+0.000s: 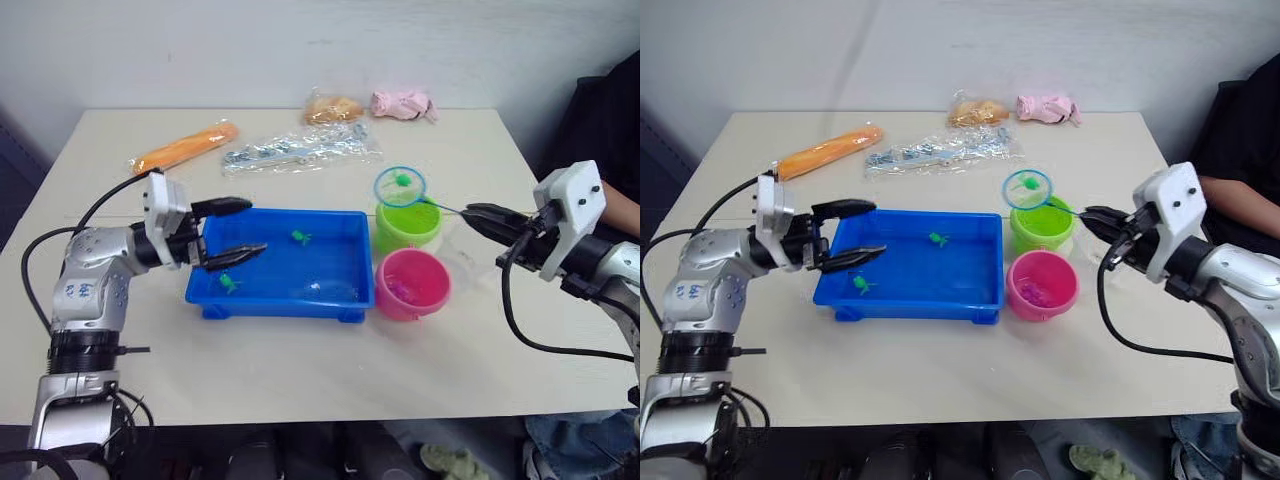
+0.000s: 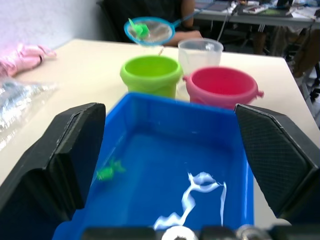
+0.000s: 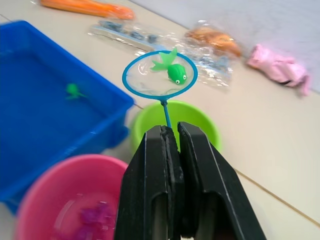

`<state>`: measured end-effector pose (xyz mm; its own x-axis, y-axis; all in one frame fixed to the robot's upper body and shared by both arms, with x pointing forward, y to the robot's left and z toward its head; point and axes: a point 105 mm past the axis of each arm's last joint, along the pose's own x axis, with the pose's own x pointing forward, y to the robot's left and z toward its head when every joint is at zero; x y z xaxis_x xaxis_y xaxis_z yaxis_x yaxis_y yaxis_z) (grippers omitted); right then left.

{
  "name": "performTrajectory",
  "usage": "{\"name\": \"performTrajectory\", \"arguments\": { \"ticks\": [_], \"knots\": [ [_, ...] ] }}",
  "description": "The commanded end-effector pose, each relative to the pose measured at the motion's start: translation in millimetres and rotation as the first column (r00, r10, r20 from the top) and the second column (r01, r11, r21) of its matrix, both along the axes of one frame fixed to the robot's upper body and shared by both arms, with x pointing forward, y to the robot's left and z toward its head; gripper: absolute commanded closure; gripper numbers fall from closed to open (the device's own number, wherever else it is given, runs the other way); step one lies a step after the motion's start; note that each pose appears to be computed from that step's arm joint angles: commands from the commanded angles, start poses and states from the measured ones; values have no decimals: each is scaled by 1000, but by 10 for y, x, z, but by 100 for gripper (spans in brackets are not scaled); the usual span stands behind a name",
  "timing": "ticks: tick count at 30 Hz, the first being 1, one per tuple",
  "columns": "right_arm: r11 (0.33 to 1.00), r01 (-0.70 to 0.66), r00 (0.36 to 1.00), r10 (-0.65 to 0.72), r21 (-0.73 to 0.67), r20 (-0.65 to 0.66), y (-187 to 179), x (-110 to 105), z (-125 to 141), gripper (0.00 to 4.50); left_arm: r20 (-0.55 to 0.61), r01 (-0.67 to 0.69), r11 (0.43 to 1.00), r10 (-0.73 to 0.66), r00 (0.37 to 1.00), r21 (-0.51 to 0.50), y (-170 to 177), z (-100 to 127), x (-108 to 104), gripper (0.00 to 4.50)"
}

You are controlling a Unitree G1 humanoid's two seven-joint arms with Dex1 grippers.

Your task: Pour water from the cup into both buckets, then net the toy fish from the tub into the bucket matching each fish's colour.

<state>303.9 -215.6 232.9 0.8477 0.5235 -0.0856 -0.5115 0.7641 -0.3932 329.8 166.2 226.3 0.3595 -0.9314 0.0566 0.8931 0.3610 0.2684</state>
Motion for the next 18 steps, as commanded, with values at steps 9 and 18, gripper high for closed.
{"name": "performTrajectory", "arguments": {
  "ticks": [9, 18],
  "knots": [
    [927, 81, 963, 22, -366, 270, -132, 125, -133, 450, 24, 47, 996, -45, 999, -80, -304, 179, -67, 6],
    [746, 145, 876, 209, -650, 435, -111, 137, -125, 450, 15, 58, 995, -57, 998, -82, -338, 146, -90, 6]
  ]
}}
